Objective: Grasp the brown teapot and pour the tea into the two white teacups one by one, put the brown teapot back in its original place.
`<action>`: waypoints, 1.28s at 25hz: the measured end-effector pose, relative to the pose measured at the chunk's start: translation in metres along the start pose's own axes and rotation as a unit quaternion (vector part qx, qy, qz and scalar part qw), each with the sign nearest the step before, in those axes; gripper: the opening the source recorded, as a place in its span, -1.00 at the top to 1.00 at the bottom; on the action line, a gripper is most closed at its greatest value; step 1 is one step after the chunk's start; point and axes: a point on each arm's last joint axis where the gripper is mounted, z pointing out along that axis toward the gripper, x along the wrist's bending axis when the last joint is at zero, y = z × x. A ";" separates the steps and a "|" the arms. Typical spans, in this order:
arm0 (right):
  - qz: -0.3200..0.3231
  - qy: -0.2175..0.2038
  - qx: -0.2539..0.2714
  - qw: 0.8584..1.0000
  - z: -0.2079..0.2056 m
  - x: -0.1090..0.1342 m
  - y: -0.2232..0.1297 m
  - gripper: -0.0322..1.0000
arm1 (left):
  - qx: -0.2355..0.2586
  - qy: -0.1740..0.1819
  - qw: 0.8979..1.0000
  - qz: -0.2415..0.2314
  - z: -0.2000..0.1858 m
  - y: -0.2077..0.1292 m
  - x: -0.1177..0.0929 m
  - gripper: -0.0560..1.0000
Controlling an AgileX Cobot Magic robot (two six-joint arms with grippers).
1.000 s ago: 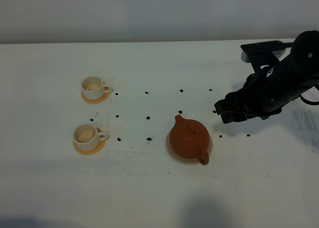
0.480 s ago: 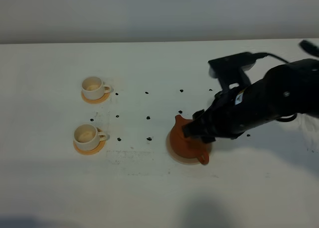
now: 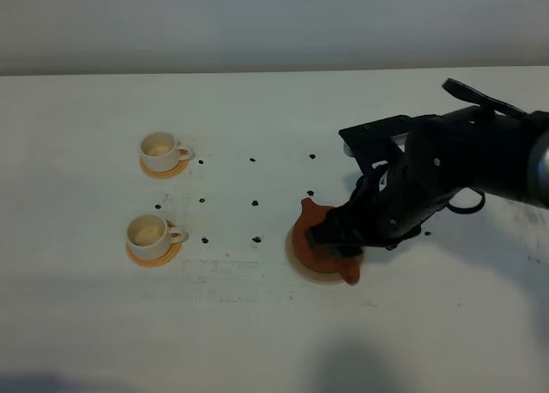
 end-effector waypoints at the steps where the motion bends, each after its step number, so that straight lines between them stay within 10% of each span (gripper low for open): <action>1: 0.000 -0.005 0.003 1.000 0.002 -0.001 0.002 -0.05 | 0.000 0.004 1.000 0.002 0.000 0.000 0.001 -0.14; 32: -0.015 -0.043 0.050 0.998 0.027 -0.009 0.000 -0.04 | 0.000 0.025 1.000 0.014 0.000 0.000 0.005 -0.14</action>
